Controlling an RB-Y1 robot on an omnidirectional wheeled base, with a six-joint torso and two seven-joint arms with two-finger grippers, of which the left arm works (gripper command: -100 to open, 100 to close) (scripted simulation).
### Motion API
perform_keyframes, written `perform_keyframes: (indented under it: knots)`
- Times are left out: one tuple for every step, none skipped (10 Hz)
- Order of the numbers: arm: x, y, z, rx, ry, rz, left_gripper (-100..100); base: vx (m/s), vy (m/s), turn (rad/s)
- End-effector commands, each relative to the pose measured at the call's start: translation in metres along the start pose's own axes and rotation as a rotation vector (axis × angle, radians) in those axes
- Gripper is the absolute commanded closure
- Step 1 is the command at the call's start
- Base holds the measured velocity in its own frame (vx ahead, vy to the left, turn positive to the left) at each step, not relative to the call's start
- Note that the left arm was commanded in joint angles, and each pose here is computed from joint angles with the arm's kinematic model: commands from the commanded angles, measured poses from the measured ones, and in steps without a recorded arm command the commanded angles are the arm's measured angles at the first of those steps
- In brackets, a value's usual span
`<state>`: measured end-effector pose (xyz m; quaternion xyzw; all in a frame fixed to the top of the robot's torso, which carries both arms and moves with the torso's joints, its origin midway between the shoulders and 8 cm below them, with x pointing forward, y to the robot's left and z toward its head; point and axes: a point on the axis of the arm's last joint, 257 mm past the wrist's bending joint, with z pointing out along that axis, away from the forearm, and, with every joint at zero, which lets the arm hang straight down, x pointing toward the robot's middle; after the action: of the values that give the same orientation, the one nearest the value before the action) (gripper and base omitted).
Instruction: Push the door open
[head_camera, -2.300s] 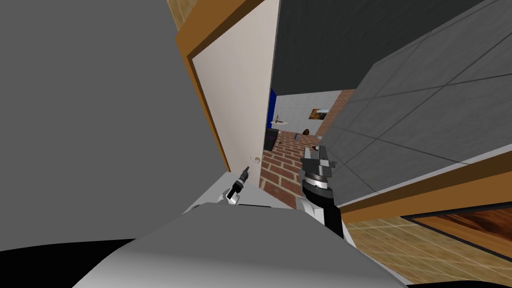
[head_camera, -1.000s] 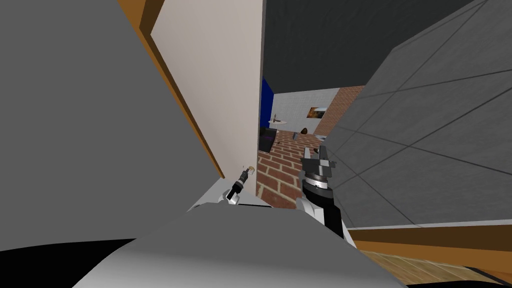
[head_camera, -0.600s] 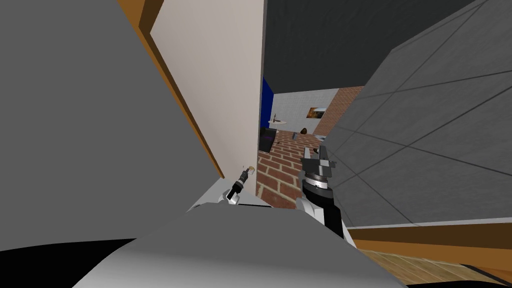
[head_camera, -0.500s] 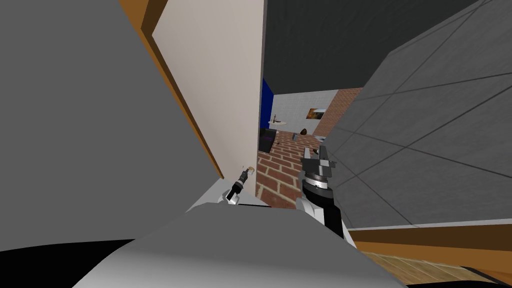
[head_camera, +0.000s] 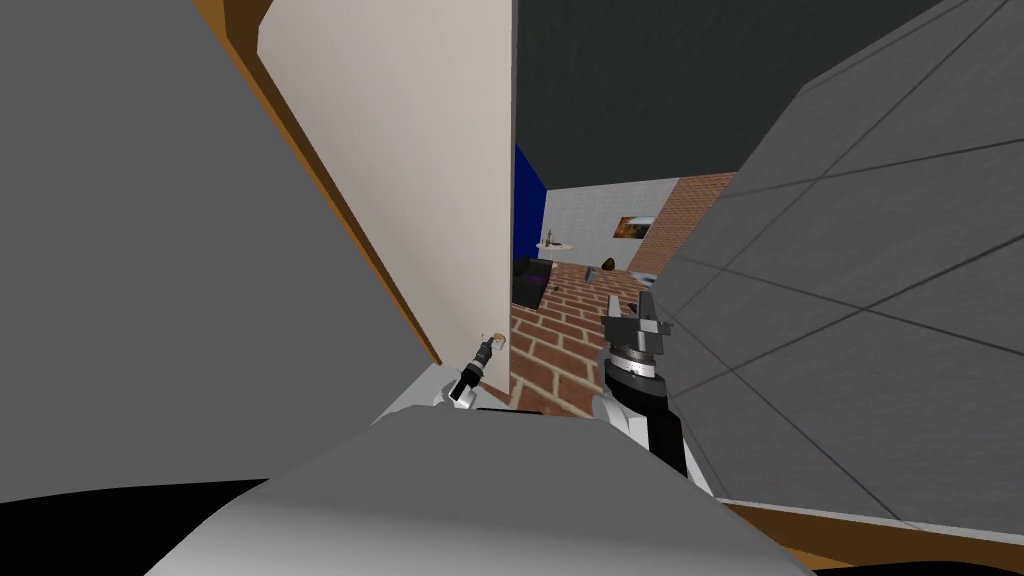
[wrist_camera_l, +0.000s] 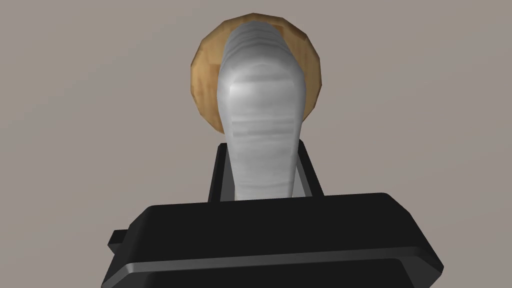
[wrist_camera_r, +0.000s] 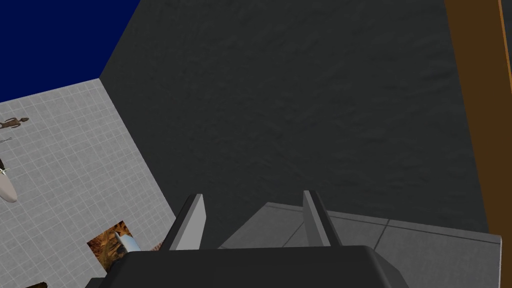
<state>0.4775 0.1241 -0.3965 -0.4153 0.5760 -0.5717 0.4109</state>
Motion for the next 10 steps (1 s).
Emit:
perform_keyframes:
  knots:
    - [-0.02, -0.007, 0.0025, 0.016, -0.039, 0.007, 100, 0.165, -0.141, 0.03]
    - [-0.029, -0.006, 0.0012, 0.015, -0.06, 0.007, 100, 0.159, -0.156, 0.035]
    - [-0.039, -0.006, -0.0004, 0.015, -0.082, 0.008, 100, 0.162, -0.153, 0.048]
    - [-0.039, -0.006, -0.0004, 0.015, -0.082, 0.008, 100, 0.128, -0.096, 0.022]
    - [-0.049, -0.006, -0.0022, 0.014, -0.106, 0.008, 100, 0.142, -0.095, 0.007]
    - [-0.059, -0.006, -0.0041, 0.014, -0.13, 0.008, 100, 0.15, -0.14, 0.046]
    - [-0.059, -0.006, -0.0041, 0.014, -0.13, 0.008, 100, 0.105, -0.098, 0.022]
    - [-0.069, -0.006, -0.0064, 0.013, -0.154, 0.007, 100, 0.104, -0.104, 0.031]
    - [-0.069, -0.006, -0.0064, 0.013, -0.154, 0.007, 100, 0.082, -0.075, 0.026]
    - [-0.069, -0.009, -0.0049, 0.02, -0.153, 0.007, 100, 0.04, -0.024, -0.007]
